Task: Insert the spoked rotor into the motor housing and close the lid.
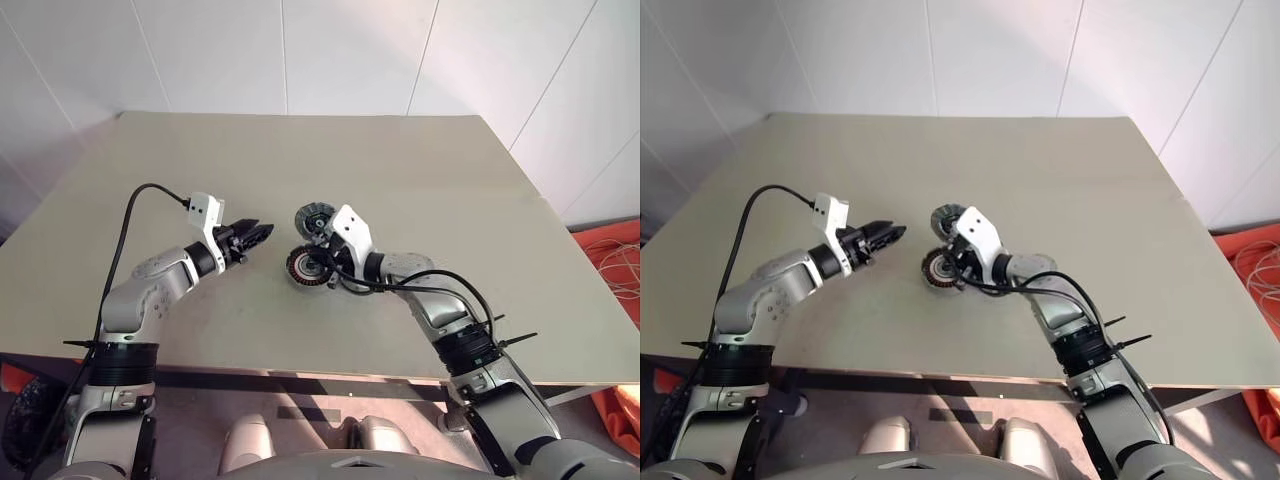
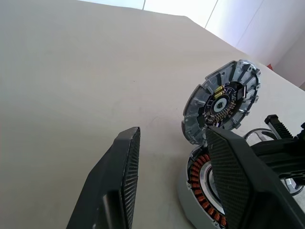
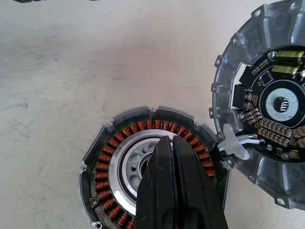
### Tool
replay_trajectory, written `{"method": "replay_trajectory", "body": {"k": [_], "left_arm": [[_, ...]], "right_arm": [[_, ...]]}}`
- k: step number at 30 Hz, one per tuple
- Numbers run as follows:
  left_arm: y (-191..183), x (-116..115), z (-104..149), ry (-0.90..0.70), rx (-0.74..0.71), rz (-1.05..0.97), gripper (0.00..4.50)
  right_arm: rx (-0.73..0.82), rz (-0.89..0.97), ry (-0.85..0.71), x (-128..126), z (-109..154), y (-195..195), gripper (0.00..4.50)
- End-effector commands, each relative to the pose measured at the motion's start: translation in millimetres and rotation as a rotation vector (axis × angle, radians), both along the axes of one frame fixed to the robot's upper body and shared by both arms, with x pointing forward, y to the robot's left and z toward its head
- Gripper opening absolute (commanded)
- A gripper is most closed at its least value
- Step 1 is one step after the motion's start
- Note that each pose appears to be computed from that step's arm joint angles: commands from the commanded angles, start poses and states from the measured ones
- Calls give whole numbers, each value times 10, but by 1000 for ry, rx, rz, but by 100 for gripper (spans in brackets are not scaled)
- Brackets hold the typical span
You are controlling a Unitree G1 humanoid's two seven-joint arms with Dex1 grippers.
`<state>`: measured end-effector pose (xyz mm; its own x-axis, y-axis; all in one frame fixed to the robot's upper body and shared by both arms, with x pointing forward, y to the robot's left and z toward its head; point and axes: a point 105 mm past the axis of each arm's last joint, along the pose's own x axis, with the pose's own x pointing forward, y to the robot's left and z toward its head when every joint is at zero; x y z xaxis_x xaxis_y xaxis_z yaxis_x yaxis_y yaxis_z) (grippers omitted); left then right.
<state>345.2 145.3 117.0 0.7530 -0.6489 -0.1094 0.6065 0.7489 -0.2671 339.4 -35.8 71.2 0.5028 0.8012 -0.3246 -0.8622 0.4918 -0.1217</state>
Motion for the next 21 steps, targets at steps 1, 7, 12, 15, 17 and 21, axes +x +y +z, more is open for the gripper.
{"method": "replay_trajectory", "body": {"k": [1, 7, 12, 15, 17, 21], "left_arm": [[-6, -8, 137, -56, -4, -3, 230], [-12, 2, 131, -55, -3, -3, 230], [-16, 10, 135, -56, -3, -3, 230], [-18, 5, 138, -57, -4, -4, 230], [-18, -1, 132, -54, -3, -4, 230], [-19, -11, 116, -48, -2, -4, 230]], "right_arm": [[11, 16, -56, 32, 132, 45, 3], [12, 18, -59, 19, 144, 39, 3], [26, 11, -39, -21, 120, 58, 3], [30, 11, -31, -41, 109, 72, 3], [31, 9, -23, -58, 100, 77, 3], [28, 11, -17, -103, 96, 73, 3]]}}
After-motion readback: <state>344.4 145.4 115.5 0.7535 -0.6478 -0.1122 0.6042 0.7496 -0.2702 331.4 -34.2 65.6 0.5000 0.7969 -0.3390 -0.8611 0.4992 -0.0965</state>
